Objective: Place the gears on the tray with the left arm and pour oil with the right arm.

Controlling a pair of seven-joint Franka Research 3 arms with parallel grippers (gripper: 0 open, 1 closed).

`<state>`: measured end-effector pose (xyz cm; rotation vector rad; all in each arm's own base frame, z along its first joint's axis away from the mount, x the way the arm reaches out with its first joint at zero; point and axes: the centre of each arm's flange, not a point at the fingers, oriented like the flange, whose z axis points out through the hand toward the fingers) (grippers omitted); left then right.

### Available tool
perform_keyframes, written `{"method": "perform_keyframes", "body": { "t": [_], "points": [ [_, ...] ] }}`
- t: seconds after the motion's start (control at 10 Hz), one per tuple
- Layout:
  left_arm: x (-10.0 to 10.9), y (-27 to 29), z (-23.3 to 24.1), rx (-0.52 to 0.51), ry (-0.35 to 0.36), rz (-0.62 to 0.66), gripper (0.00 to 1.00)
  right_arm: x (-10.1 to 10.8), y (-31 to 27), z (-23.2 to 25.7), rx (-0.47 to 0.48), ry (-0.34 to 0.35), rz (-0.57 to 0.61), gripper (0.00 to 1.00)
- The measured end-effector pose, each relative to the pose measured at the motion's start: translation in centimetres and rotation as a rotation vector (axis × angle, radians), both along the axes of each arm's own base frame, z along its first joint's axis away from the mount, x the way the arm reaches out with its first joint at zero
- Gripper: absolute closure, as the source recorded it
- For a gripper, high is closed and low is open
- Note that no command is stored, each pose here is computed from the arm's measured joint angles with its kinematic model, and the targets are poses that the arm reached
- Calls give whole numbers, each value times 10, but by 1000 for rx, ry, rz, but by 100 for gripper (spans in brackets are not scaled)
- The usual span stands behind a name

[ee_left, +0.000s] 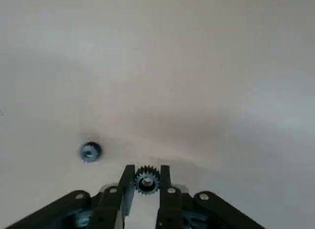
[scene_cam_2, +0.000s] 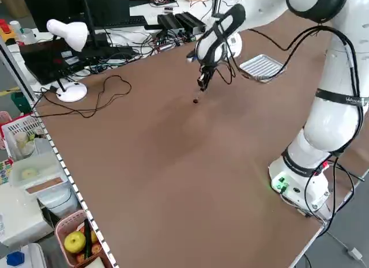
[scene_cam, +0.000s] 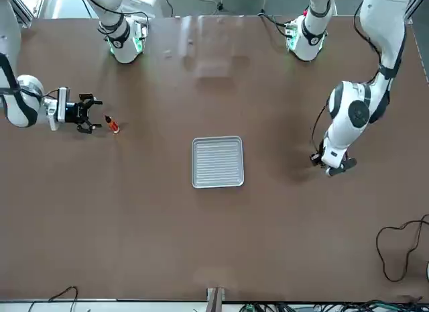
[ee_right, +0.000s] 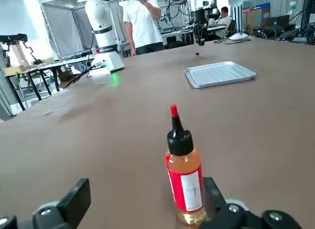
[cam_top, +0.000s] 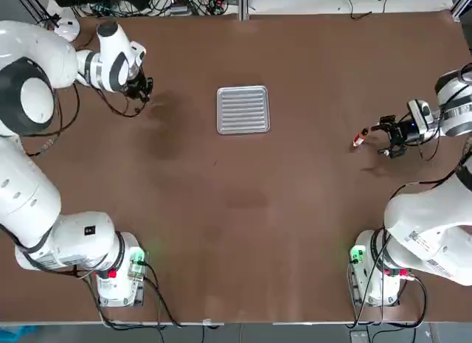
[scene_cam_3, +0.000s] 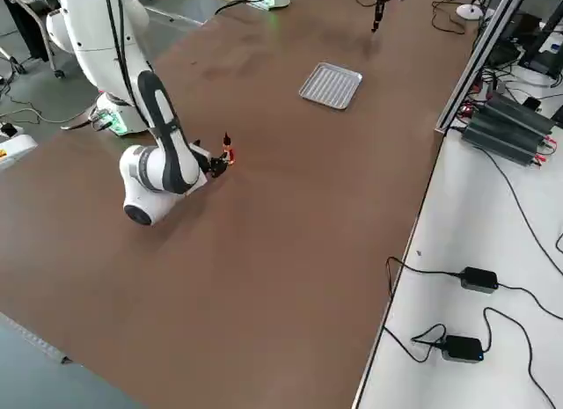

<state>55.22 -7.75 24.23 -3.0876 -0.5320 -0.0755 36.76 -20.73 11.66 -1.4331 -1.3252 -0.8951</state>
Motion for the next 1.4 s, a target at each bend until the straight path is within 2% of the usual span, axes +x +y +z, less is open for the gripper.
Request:
{"method": "perform_keyframes", "body": {
  "t": [0.3,0.6,0.8,1.0,1.2,1.4],
  "points": [
    [24,-106,35,-15,0,63,76,1,2,-14,-11,8,-8,0],
    [30,-223,34,-46,18,161,76,12,11,-20,12,-29,-20,0],
    [13,-302,20,-72,26,182,76,20,14,-20,21,-77,-24,0],
    [-16,-365,-2,-79,50,173,76,26,16,-22,28,-103,-29,0],
    [-42,-408,-32,-73,76,156,76,29,21,-29,43,-108,-42,1],
    [-50,-424,-54,-68,95,152,76,31,28,-39,46,-99,-46,2]
  ]
}}
